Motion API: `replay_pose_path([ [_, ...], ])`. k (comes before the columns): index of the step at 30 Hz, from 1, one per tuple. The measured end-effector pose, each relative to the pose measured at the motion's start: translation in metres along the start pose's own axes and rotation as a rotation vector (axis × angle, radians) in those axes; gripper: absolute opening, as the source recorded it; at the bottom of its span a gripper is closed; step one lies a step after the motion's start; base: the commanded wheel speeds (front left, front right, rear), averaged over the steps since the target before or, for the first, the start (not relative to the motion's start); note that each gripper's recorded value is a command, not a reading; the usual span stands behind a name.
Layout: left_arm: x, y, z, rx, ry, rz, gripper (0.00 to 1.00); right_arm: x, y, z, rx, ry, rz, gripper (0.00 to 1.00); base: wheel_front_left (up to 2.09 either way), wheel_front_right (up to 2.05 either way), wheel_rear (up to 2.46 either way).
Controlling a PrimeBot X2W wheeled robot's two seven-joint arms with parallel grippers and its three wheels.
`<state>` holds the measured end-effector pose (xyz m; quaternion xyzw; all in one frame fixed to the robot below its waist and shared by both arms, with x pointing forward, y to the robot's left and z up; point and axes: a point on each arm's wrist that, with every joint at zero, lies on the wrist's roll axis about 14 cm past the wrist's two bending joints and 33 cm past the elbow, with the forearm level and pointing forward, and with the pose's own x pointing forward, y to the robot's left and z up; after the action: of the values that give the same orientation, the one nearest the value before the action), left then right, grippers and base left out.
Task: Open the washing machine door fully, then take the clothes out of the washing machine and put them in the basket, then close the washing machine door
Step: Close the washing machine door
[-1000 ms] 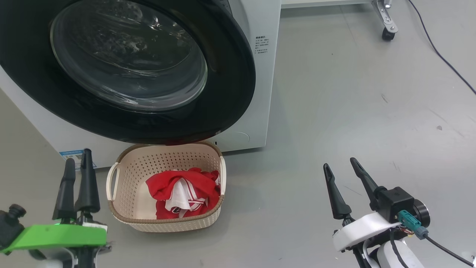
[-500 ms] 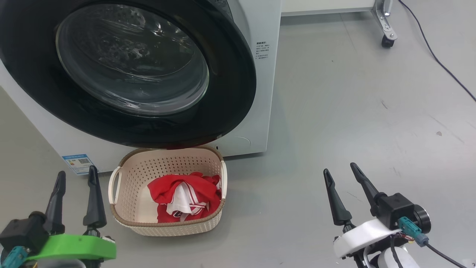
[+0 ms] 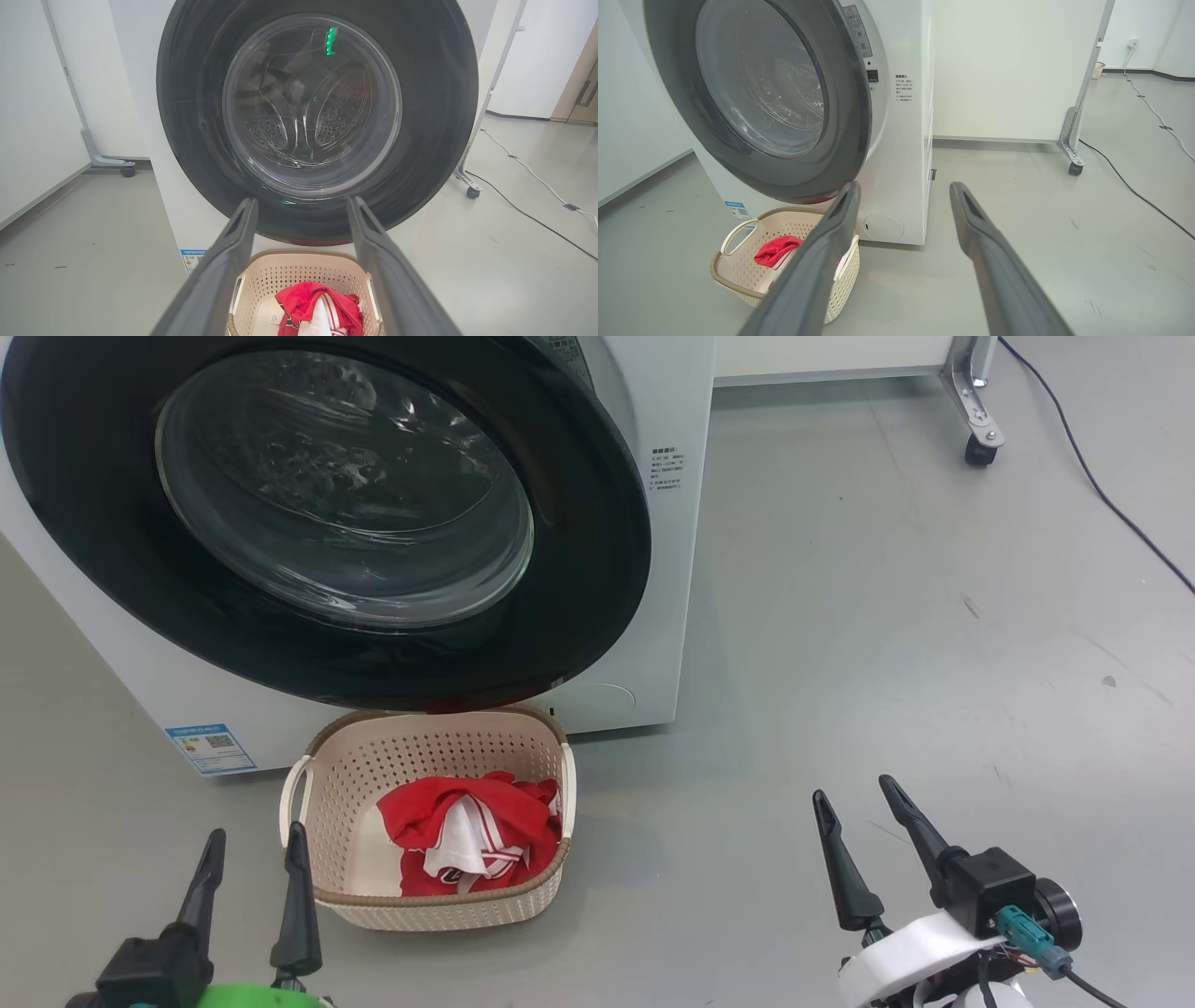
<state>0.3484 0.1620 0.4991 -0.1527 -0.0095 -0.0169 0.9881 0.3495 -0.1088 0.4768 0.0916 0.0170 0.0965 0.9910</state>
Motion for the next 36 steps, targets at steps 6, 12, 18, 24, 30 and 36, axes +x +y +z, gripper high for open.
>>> replay_pose_path([
  [6,-0.006,-0.003,-0.01,0.021,0.026,0.0,1.0,0.001,-0.002,0.0,-0.002,0.0,-0.011,1.0,0.0,0.0,0.0],
  [12,-0.007,-0.008,-0.012,0.008,0.025,0.007,1.0,0.001,-0.002,0.0,-0.007,0.002,-0.01,1.0,0.0,0.0,0.0],
  [18,-0.007,-0.01,-0.013,0.012,0.026,0.007,1.0,0.001,-0.002,-0.001,-0.009,0.003,-0.01,1.0,0.0,0.0,0.0],
  [24,-0.007,-0.013,-0.014,0.013,0.026,0.007,1.0,0.0,-0.002,-0.001,-0.008,0.003,-0.012,1.0,0.0,0.0,0.0],
  [30,-0.006,-0.013,-0.014,0.018,0.024,0.008,1.0,-0.001,-0.003,-0.002,-0.007,0.007,-0.021,1.0,0.0,0.0,0.0],
  [36,-0.007,-0.013,-0.016,0.022,0.027,0.013,1.0,-0.003,-0.004,-0.004,-0.005,0.011,-0.024,1.0,0.0,0.0,0.0],
])
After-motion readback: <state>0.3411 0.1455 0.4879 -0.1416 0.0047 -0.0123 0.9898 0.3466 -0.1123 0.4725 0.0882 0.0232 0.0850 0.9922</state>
